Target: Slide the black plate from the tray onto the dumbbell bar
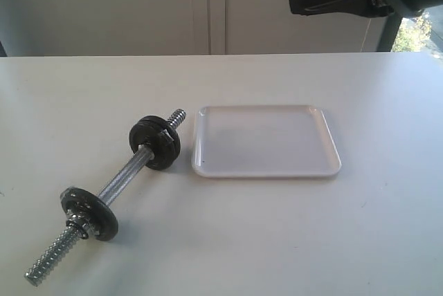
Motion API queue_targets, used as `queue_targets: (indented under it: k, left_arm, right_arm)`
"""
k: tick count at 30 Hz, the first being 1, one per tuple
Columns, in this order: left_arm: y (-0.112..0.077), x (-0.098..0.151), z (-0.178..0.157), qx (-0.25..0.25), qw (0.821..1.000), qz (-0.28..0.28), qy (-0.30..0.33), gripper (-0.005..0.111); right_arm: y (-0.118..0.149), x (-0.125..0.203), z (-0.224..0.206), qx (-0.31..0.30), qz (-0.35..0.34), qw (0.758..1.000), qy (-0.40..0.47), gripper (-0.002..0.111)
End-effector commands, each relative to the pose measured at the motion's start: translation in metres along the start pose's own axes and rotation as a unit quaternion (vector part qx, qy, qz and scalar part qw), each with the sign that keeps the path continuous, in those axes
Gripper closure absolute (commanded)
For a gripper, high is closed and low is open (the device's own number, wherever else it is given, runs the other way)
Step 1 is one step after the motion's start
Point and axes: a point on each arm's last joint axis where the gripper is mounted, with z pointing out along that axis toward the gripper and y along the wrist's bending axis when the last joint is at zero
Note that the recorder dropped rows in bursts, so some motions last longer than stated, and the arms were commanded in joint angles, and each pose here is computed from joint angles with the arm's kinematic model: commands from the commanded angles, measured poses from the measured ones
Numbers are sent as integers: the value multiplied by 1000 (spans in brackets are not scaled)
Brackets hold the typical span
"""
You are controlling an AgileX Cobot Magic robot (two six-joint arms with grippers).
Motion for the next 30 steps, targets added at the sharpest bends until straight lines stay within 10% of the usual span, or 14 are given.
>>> queue_targets:
  k: [1, 9, 30]
  left_arm:
    - [-2, 54, 29, 8, 1000, -2, 21, 107]
    - [-1, 143, 40, -9, 980, -44, 194, 107]
    - [-3, 144, 39, -3, 977, -66, 201, 107]
  right_arm:
    - [0, 0, -3, 5, -6, 1000, -4, 108]
    - [0, 0, -3, 5, -6, 1000, -4, 108]
    - [0, 0, -3, 5, -6, 1000, -4, 108]
